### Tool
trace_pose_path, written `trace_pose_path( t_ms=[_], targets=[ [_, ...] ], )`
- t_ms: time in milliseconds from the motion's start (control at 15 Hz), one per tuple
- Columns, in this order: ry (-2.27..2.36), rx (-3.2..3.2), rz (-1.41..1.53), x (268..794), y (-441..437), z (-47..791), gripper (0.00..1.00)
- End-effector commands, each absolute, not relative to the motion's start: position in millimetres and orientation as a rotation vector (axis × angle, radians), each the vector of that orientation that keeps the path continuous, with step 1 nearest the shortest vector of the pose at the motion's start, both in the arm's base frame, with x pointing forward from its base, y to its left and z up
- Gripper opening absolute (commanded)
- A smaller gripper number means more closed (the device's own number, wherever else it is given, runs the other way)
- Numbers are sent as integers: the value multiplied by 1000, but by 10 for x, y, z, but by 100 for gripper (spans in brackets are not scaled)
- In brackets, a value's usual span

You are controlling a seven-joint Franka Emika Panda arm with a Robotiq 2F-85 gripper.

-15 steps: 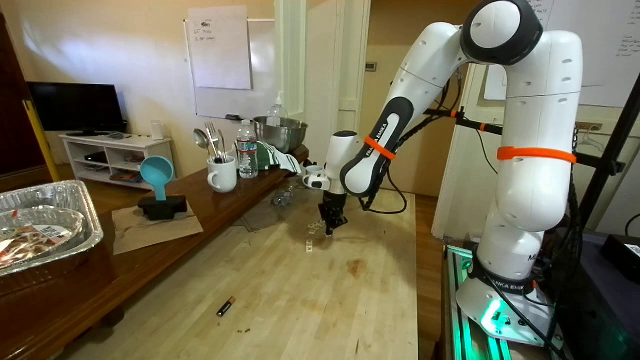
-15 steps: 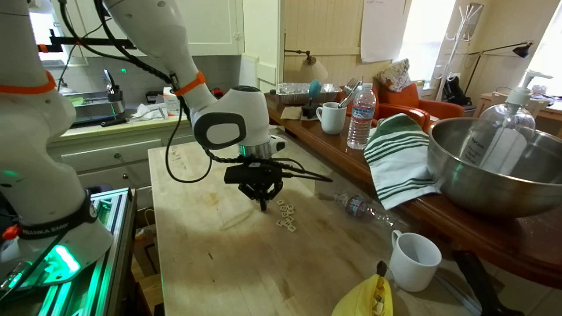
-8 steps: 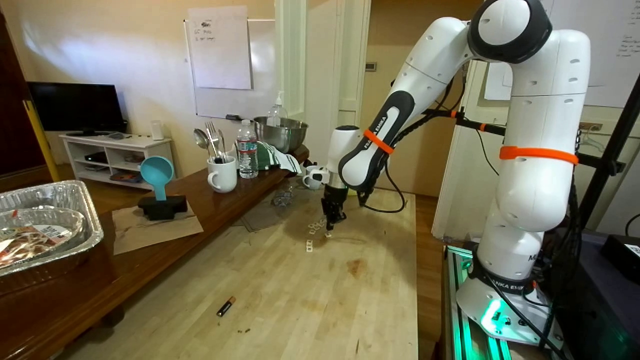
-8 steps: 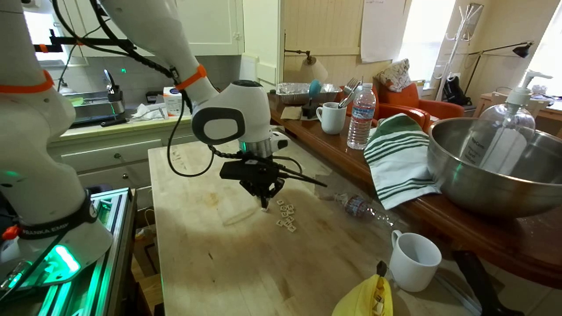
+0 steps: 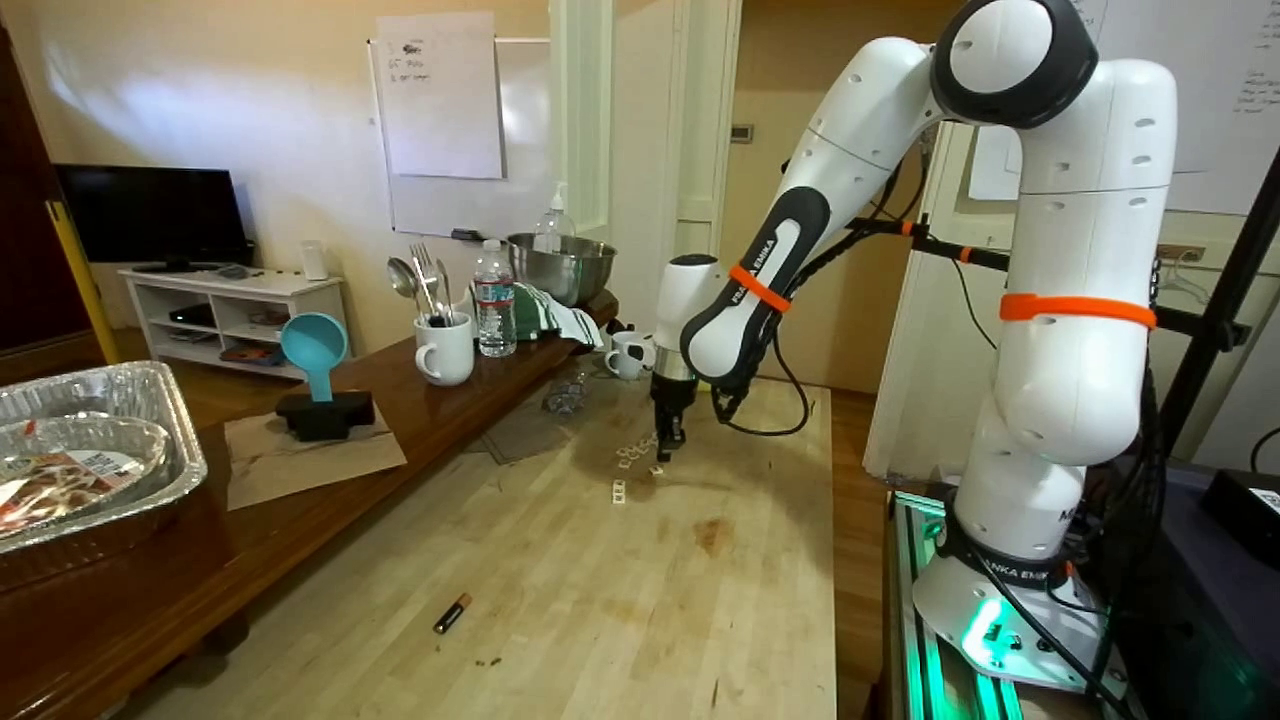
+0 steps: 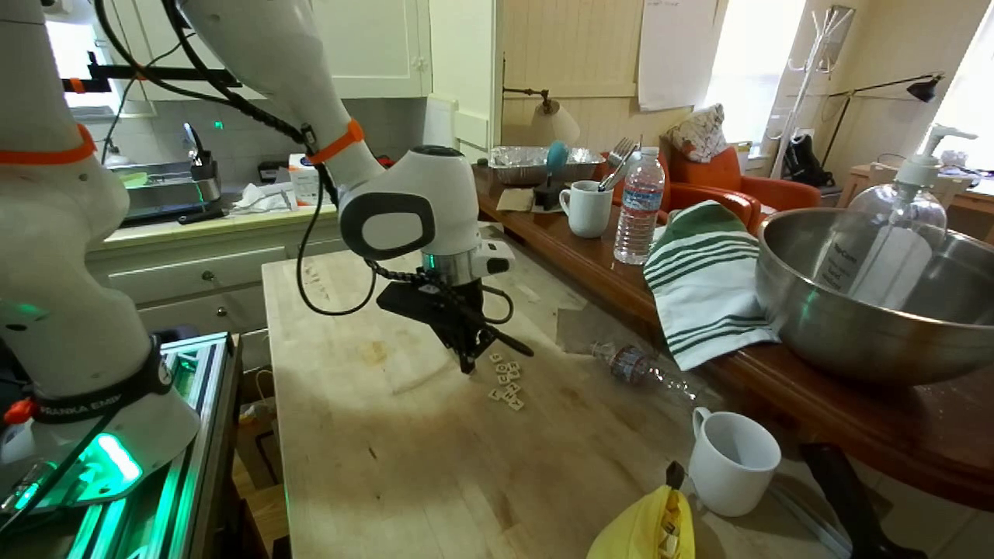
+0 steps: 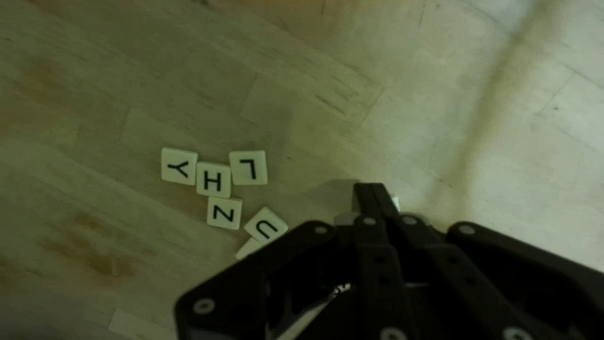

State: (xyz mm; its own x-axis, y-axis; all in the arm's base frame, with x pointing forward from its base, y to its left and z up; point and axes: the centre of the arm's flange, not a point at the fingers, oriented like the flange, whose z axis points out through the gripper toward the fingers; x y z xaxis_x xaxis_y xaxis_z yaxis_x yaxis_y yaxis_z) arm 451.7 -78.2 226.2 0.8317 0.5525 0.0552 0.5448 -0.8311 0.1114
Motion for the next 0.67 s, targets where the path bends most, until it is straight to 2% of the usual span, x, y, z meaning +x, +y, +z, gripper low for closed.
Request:
trace_pose_path(
  t_ms=[0, 600],
  targets=[
    [749, 2967, 115, 4508, -697, 2214, 0],
    [659, 2981, 87, 4500, -669, 2128, 0]
  ],
)
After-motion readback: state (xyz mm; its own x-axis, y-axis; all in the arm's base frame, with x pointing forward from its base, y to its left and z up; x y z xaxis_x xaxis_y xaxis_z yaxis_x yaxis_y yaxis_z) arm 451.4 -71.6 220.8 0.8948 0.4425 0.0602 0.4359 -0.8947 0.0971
